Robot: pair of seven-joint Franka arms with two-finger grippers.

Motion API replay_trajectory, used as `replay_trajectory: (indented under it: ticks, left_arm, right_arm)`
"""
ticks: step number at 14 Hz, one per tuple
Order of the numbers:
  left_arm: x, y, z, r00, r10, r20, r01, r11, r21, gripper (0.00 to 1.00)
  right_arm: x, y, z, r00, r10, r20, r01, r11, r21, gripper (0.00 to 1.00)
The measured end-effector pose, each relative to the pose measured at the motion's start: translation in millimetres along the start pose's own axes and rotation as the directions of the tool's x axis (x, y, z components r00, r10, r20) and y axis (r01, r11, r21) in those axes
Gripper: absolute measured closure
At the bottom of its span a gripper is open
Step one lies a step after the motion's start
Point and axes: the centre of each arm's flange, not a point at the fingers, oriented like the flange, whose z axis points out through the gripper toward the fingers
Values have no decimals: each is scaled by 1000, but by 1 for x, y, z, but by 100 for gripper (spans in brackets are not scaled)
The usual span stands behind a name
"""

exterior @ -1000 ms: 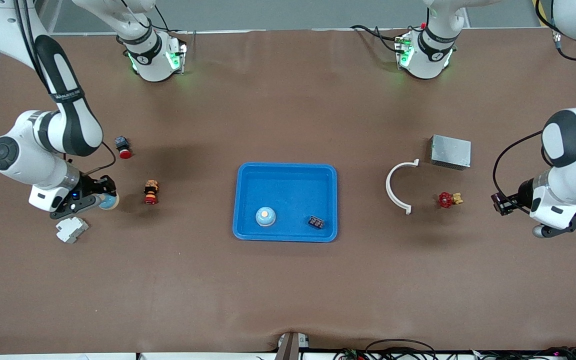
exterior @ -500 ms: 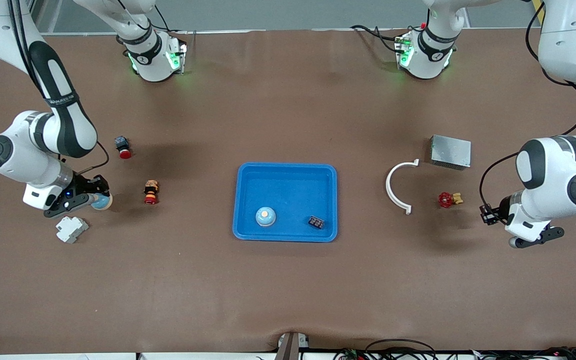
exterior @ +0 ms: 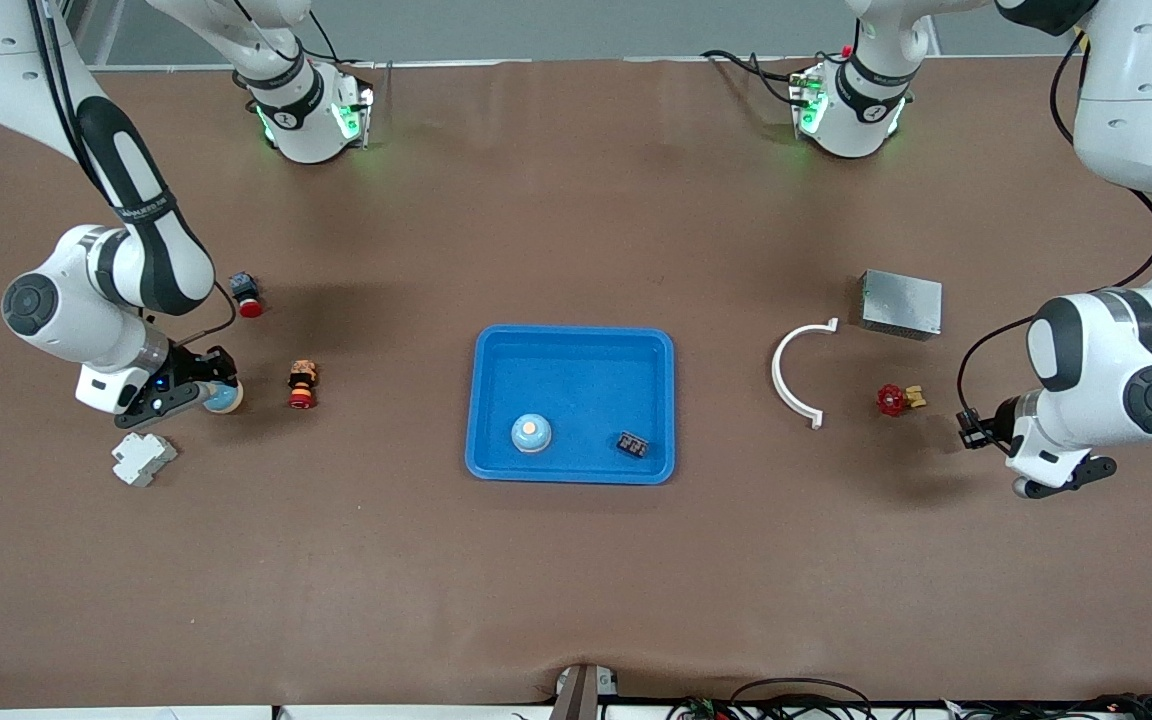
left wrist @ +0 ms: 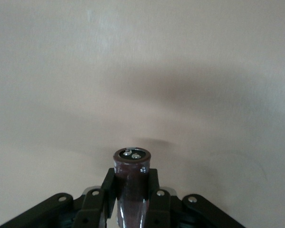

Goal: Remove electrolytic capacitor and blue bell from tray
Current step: 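Carry the capacitor toward the valve while the right gripper carries the bell, then set the capacitor by the valve while the right gripper sets the bell down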

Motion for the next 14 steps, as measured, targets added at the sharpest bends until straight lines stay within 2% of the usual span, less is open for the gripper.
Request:
replay_trajectory:
  ticks: [5,14]
  left_arm:
    - [3,1,19,998,-7,-55,6,1000,-17,70]
    - [-1,1,30,999,-23,-43,22,1000,-16,70]
  right_arm:
    - [-1,-3,6,1000,-1,-16,1,1000,-9,37]
    - [1,-3,12,999,-9,-45,7,1000,-30,37]
